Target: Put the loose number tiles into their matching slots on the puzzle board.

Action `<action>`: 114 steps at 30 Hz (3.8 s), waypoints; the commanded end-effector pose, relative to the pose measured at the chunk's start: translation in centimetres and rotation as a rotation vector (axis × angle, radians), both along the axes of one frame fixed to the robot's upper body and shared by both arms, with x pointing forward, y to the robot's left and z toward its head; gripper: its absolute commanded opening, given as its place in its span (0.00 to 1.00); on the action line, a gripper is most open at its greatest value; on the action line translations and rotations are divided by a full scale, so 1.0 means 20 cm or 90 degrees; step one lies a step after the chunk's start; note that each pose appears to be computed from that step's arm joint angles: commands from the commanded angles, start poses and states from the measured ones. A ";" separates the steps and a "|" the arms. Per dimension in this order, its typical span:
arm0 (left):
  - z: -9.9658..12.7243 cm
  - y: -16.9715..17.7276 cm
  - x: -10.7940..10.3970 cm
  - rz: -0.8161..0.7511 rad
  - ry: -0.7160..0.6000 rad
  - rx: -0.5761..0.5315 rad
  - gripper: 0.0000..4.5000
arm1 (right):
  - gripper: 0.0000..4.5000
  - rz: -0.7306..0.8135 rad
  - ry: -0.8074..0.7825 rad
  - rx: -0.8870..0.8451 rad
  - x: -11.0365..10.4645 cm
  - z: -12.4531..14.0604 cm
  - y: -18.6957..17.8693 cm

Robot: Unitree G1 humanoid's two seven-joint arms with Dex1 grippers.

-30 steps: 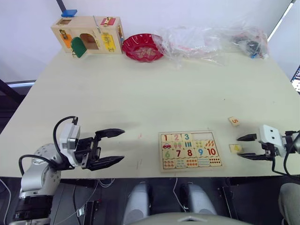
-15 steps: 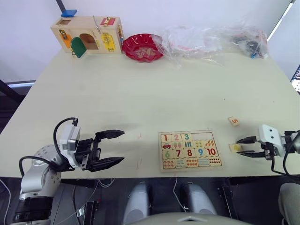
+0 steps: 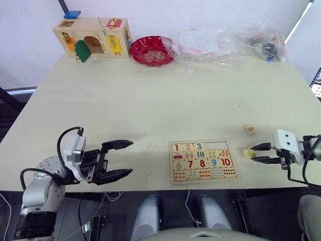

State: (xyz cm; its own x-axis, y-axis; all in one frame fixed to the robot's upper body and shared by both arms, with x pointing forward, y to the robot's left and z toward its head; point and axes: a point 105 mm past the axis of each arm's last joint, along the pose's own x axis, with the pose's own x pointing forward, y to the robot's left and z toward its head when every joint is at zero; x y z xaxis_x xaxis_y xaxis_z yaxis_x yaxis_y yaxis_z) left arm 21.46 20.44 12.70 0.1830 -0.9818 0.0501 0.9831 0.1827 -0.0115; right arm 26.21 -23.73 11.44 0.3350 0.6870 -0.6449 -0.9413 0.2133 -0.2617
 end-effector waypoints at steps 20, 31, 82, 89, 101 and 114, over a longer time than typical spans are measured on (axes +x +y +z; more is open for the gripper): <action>0.05 0.02 -0.05 0.027 -0.040 0.001 1.00 | 0.29 -0.072 0.032 -0.204 0.17 0.37 0.52; 0.06 0.02 -0.07 0.042 -0.039 0.003 1.00 | 0.29 -0.060 0.099 -0.232 0.11 0.25 0.62; 0.06 0.00 -0.10 0.069 -0.034 -0.020 1.00 | 0.29 -0.040 0.068 -0.285 0.14 0.08 0.63; 0.06 0.00 -0.10 0.070 -0.033 -0.020 1.00 | 0.29 -0.034 0.067 -0.283 0.13 0.08 0.65; 0.06 0.00 -0.10 0.069 -0.032 -0.019 1.00 | 0.29 -0.025 0.072 -0.285 0.12 0.07 0.65; 0.05 -0.01 -0.10 0.068 -0.031 -0.019 1.00 | 0.29 -0.022 0.074 -0.284 0.11 0.07 0.66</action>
State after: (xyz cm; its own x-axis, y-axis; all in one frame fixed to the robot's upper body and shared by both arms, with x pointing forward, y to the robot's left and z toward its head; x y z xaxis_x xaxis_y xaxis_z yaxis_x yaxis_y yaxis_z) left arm 19.71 20.63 13.16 0.2993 -0.9507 0.0816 0.9539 0.3000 -0.0029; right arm 28.70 -10.88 12.45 0.2537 0.3168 -0.9139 -0.9640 0.1609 -0.2119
